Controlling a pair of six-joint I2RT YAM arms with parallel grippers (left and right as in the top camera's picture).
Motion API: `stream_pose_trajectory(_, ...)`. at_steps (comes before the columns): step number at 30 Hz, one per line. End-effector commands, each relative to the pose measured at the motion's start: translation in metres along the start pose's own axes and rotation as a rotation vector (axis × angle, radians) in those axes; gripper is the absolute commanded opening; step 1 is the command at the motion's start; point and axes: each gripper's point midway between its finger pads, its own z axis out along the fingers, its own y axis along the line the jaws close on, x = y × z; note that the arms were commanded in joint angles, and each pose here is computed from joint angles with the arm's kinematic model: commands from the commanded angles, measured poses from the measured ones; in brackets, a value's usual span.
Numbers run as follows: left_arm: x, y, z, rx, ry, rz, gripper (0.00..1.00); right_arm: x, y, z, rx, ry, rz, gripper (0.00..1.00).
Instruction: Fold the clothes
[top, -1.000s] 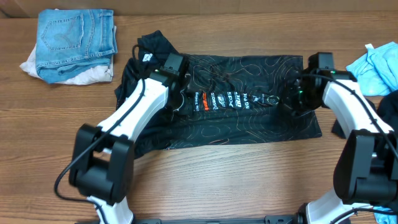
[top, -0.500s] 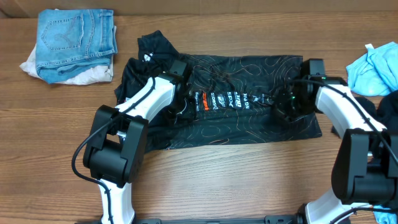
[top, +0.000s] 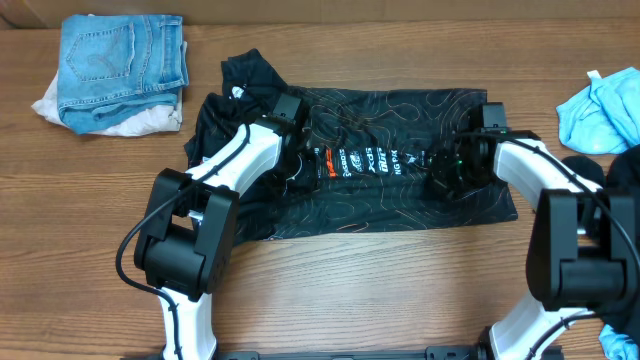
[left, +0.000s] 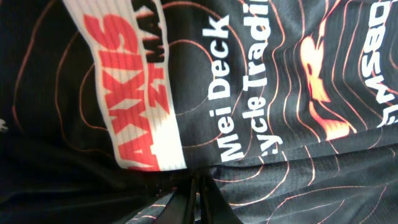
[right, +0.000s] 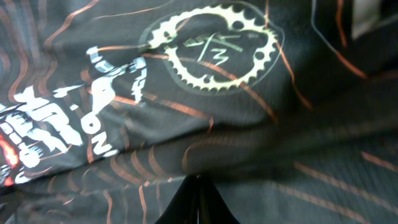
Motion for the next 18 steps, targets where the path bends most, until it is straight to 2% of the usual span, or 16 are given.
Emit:
stream_pose_trajectory(1,-0.004,0.002,0.01,-0.005,0.005,-0.013,0.08,0.001,-0.006,0.013,0.017,0.016,0.018,0.04)
stream_pose_trajectory(9,-0.004,0.009,0.01,-0.044,-0.001,-0.01,0.08,-0.017,-0.027,0.02,0.118,-0.058,0.038,0.04)
stream_pose_trajectory(18,-0.004,0.049,0.003,-0.267,-0.021,-0.017,0.1,-0.044,-0.07,0.003,0.181,-0.138,0.115,0.05)
